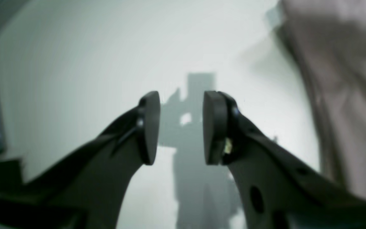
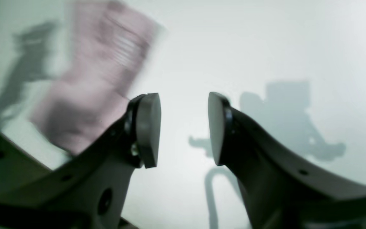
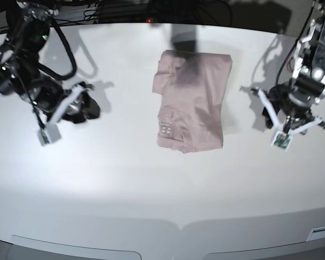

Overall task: Fold the T-shirt properly
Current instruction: 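Release the bundle and lift both grippers away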

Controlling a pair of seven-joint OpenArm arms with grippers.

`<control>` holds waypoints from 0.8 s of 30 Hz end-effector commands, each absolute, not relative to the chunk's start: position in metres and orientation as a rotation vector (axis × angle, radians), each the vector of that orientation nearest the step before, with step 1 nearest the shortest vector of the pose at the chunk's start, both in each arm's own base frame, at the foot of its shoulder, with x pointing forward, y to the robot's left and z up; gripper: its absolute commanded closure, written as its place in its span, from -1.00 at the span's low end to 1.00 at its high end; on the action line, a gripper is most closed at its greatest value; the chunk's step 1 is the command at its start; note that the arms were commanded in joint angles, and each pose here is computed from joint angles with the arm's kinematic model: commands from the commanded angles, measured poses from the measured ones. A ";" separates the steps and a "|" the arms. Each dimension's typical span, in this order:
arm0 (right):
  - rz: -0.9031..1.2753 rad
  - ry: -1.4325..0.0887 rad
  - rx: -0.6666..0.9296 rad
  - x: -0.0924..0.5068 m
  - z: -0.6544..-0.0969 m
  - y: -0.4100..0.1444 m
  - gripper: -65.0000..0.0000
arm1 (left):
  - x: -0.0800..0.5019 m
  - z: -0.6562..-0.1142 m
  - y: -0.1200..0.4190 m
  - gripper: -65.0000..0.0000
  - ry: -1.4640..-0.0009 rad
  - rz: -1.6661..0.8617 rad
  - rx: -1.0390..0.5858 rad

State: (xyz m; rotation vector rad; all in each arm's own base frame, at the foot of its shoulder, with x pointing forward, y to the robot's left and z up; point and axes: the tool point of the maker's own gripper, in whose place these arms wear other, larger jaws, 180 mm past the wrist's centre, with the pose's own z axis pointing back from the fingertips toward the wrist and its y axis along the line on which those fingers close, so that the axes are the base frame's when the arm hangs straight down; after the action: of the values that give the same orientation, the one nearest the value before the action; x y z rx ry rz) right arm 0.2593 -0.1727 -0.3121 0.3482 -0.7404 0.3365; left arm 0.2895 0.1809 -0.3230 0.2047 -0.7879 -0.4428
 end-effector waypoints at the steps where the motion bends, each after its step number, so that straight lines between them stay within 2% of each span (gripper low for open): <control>1: 0.336 -0.758 0.323 0.256 -0.306 -0.184 0.22 | 0.288 -0.312 0.188 0.32 -0.819 -0.455 0.247; 6: 0.268 -0.658 0.219 0.203 -0.312 -0.231 0.22 | 0.246 -0.318 0.219 0.32 -0.733 -0.480 0.411; 16: 0.220 -0.585 0.058 0.112 -0.264 -0.269 0.22 | 0.166 -0.317 0.286 0.32 -0.574 -0.475 0.797; 21: 0.173 -0.566 0.040 0.092 -0.256 -0.277 0.22 | 0.128 -0.297 0.314 0.32 -0.521 -0.446 1.020; 24: 0.152 -0.543 0.052 0.083 -0.260 -0.274 0.22 | 0.109 -0.289 0.322 0.32 -0.492 -0.456 1.098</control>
State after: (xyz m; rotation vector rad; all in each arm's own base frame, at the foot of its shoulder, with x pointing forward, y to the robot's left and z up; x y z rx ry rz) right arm 0.0802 -0.2785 -0.2660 0.0401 -0.5220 0.1317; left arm 0.1051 0.3209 -0.2971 1.0821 -0.4601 -0.4684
